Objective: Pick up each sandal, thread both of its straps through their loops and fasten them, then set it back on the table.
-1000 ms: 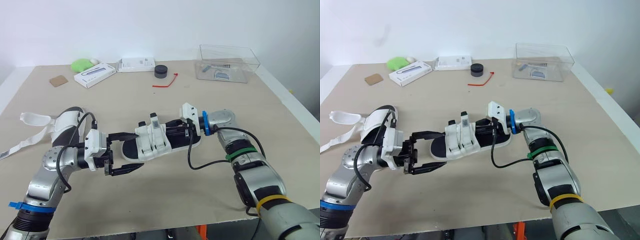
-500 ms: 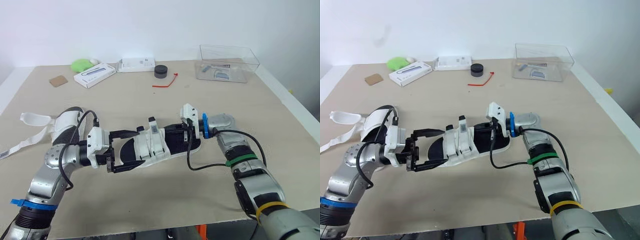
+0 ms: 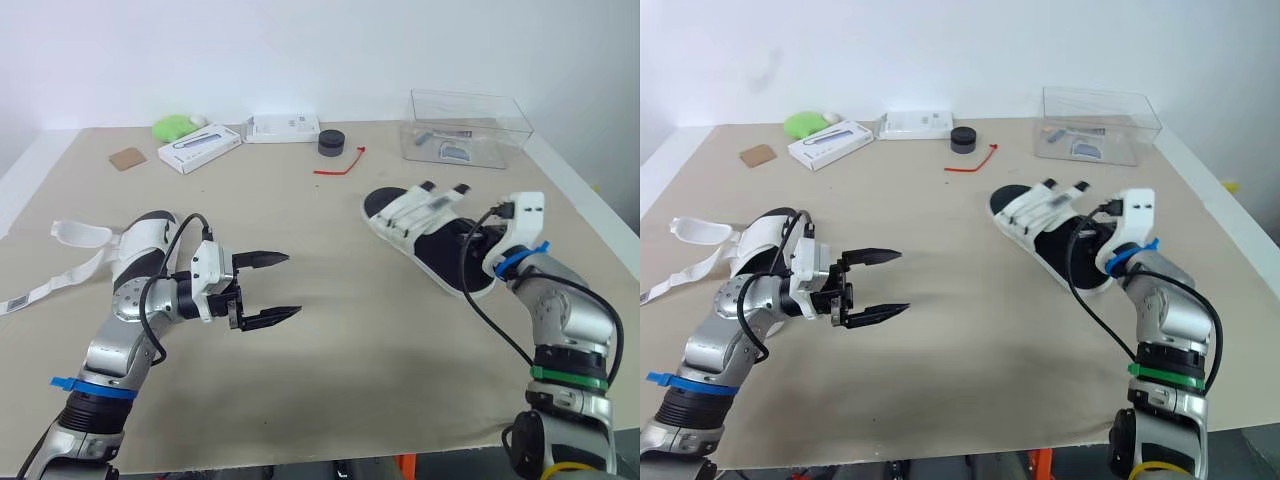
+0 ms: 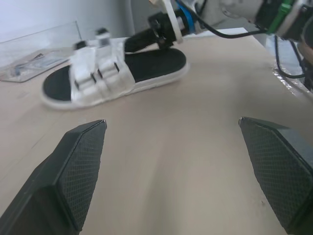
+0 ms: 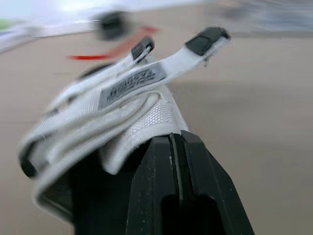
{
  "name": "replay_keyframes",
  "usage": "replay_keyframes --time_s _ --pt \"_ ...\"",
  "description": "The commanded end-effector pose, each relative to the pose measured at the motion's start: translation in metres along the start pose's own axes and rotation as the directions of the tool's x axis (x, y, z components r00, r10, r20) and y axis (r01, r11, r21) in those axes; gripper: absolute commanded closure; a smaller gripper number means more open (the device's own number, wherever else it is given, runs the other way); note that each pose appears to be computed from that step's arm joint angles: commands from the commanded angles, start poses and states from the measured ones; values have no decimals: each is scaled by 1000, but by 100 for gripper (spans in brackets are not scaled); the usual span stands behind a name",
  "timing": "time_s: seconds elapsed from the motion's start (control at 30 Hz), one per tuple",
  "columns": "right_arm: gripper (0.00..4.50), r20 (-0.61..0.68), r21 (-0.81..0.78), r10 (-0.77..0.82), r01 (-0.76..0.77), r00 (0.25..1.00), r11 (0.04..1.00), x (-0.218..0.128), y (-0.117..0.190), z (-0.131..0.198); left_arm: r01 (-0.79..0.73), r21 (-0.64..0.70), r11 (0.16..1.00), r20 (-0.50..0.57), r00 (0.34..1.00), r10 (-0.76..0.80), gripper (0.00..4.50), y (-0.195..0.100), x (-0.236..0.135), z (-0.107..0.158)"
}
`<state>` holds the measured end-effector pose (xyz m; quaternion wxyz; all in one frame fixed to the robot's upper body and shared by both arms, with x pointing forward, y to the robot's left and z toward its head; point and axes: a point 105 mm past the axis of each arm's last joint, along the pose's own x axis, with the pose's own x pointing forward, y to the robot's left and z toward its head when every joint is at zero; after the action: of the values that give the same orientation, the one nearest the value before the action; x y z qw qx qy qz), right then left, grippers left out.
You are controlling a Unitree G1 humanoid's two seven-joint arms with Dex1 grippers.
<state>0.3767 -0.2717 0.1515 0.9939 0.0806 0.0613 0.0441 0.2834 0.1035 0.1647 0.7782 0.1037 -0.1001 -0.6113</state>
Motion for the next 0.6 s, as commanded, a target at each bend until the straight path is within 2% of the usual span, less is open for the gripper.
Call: replay_keyframes --time_s 0.03,0.27,0.4,0.5,0.6 --pt "448 83 78 -227 221 970 972 -13 -28 16 19 39 999 16 1000 -20 0 1 5 7" --pt "448 50 180 -360 346 931 921 -10 -26 -2 27 40 999 38 999 -29 0 2 12 10" --pt "448 39 186 -328 316 944 930 -2 -14 -7 35 38 999 41 999 -36 0 0 13 11" --pt "346 37 114 -253 247 967 962 0 -3 -4 37 37 999 39 998 -39 0 0 12 11" --pt "203 -2 -26 -157 157 988 987 -2 9 -6 40 32 999 38 998 -41 0 0 12 12"
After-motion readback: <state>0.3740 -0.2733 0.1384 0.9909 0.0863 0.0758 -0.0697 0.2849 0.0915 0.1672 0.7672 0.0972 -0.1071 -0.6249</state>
